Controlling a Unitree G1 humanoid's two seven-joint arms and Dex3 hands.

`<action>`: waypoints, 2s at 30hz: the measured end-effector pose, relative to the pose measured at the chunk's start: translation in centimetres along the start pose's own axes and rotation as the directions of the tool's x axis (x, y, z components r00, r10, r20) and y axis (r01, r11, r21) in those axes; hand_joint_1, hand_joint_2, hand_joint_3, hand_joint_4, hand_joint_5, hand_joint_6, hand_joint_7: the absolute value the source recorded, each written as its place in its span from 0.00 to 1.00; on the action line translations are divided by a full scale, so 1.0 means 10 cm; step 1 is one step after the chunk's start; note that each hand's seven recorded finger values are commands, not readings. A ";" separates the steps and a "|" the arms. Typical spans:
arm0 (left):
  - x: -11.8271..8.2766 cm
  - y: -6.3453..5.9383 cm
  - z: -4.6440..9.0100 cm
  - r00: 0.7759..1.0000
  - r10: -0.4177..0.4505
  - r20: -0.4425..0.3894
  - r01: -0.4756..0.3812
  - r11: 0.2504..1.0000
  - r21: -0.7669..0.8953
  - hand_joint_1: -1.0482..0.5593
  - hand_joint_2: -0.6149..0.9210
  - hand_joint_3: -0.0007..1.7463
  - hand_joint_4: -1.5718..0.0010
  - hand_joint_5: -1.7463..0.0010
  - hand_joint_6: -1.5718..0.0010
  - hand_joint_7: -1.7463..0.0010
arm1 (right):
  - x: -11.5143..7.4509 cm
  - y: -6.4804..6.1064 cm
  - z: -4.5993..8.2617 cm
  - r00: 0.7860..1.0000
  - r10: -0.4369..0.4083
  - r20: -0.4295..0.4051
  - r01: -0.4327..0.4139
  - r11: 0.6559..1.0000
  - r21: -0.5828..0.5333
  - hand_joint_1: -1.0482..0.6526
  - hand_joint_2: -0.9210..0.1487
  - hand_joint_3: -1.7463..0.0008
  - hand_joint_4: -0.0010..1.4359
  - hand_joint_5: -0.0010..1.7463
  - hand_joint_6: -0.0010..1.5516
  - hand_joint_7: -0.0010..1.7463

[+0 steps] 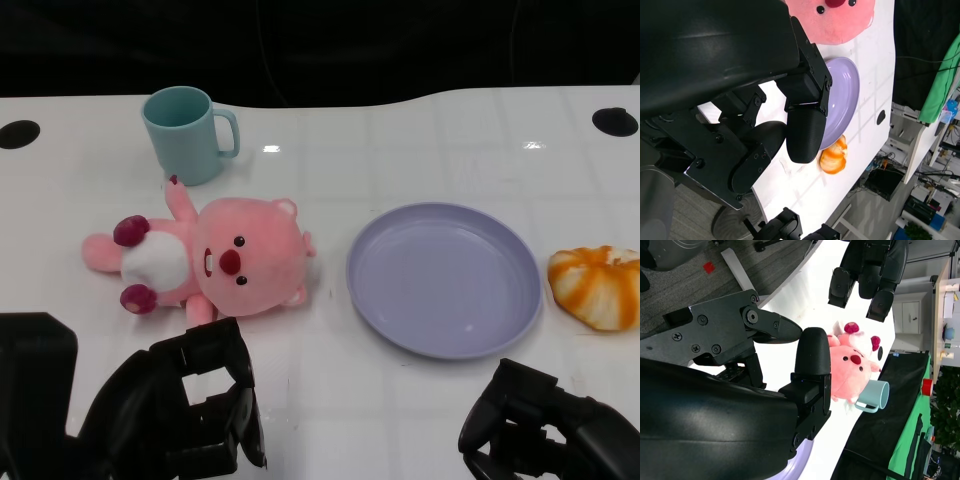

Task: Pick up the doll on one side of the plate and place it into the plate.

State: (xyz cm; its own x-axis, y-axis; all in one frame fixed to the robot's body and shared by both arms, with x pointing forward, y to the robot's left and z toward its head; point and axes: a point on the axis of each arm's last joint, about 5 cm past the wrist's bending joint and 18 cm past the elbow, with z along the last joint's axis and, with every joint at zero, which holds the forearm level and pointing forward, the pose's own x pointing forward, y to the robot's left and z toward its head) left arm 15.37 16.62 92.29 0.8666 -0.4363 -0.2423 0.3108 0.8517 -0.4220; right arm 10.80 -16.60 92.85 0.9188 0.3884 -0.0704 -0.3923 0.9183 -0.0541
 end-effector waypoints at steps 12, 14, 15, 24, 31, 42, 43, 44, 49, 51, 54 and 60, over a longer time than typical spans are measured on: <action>0.00 0.00 0.00 1.000 0.000 0.000 0.000 1.000 0.001 0.58 0.66 0.87 0.41 0.00 0.51 0.00 | 0.00 0.00 0.00 1.000 0.000 0.001 0.000 1.000 -0.001 0.47 0.04 0.66 0.44 1.00 0.29 0.93; 0.00 0.00 0.00 1.000 0.000 0.000 0.000 1.000 0.001 0.58 0.66 0.87 0.41 0.00 0.51 0.00 | 0.00 0.00 0.00 1.000 0.001 0.001 -0.001 1.000 -0.002 0.47 0.04 0.66 0.44 1.00 0.29 0.93; 0.00 0.00 0.00 1.000 0.000 0.000 0.000 1.000 0.001 0.58 0.66 0.87 0.41 0.00 0.51 0.00 | 0.00 0.00 0.00 1.000 0.001 0.001 -0.001 1.000 -0.001 0.47 0.04 0.66 0.44 1.00 0.29 0.93; 0.00 0.00 0.00 1.000 0.000 0.000 0.000 1.000 0.001 0.58 0.66 0.86 0.41 0.00 0.51 0.00 | 0.00 0.00 0.00 1.000 0.001 0.002 -0.001 1.000 -0.001 0.47 0.03 0.66 0.44 1.00 0.29 0.93; 0.00 0.00 0.00 1.000 0.000 0.000 0.000 1.000 0.002 0.59 0.66 0.87 0.41 0.00 0.51 0.01 | 0.00 0.00 0.00 1.000 0.001 0.003 -0.001 1.000 -0.002 0.48 0.03 0.66 0.44 1.00 0.29 0.93; 0.00 0.01 0.02 0.999 0.006 0.044 -0.006 1.000 0.000 0.56 0.69 0.75 0.52 0.15 0.50 0.36 | 0.01 0.00 0.00 1.000 0.001 0.004 -0.001 1.000 -0.004 0.48 0.04 0.66 0.44 1.00 0.29 0.94; 0.00 0.02 0.03 0.999 0.007 0.050 -0.007 1.000 0.001 0.55 0.68 0.74 0.54 0.15 0.51 0.38 | 0.01 0.00 0.00 1.000 0.002 0.003 -0.002 1.000 -0.004 0.48 0.04 0.66 0.44 1.00 0.29 0.94; 0.00 0.02 0.03 0.998 0.008 0.055 -0.008 1.000 0.003 0.54 0.68 0.73 0.54 0.16 0.51 0.39 | 0.01 0.00 0.00 1.000 0.002 0.003 -0.002 1.000 -0.004 0.48 0.04 0.66 0.44 1.00 0.29 0.94; 0.00 0.03 0.07 0.997 0.009 0.079 -0.010 1.000 0.014 0.51 0.70 0.65 0.58 0.24 0.54 0.52 | 0.01 0.01 0.00 1.000 0.007 0.004 -0.007 1.000 -0.003 0.48 0.04 0.66 0.44 1.00 0.29 0.94; 0.00 0.02 0.09 0.996 0.012 0.088 -0.015 0.999 0.032 0.50 0.74 0.58 0.60 0.27 0.56 0.58 | 0.02 0.02 0.00 1.000 0.010 0.004 -0.010 1.000 -0.002 0.48 0.04 0.66 0.44 1.00 0.29 0.94; -0.02 0.04 0.12 0.993 0.029 0.117 -0.039 0.995 0.086 0.47 0.81 0.45 0.65 0.31 0.58 0.69 | 0.02 0.03 0.00 1.000 0.014 0.005 -0.014 1.000 0.000 0.48 0.04 0.66 0.44 1.00 0.29 0.94; -0.04 0.08 0.21 0.982 0.032 0.184 -0.071 0.976 0.205 0.43 0.90 0.29 0.74 0.40 0.62 0.81 | 0.04 0.04 0.00 1.000 0.022 0.018 -0.022 1.000 -0.001 0.47 0.05 0.65 0.45 1.00 0.29 0.94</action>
State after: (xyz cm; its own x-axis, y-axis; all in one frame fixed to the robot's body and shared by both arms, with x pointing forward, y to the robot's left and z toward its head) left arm 16.06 18.09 93.85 0.9333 -0.3474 -0.0907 0.3221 0.9217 -0.2161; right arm 11.04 -16.05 92.78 0.9106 0.4098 -0.0540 -0.4125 0.9094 -0.0533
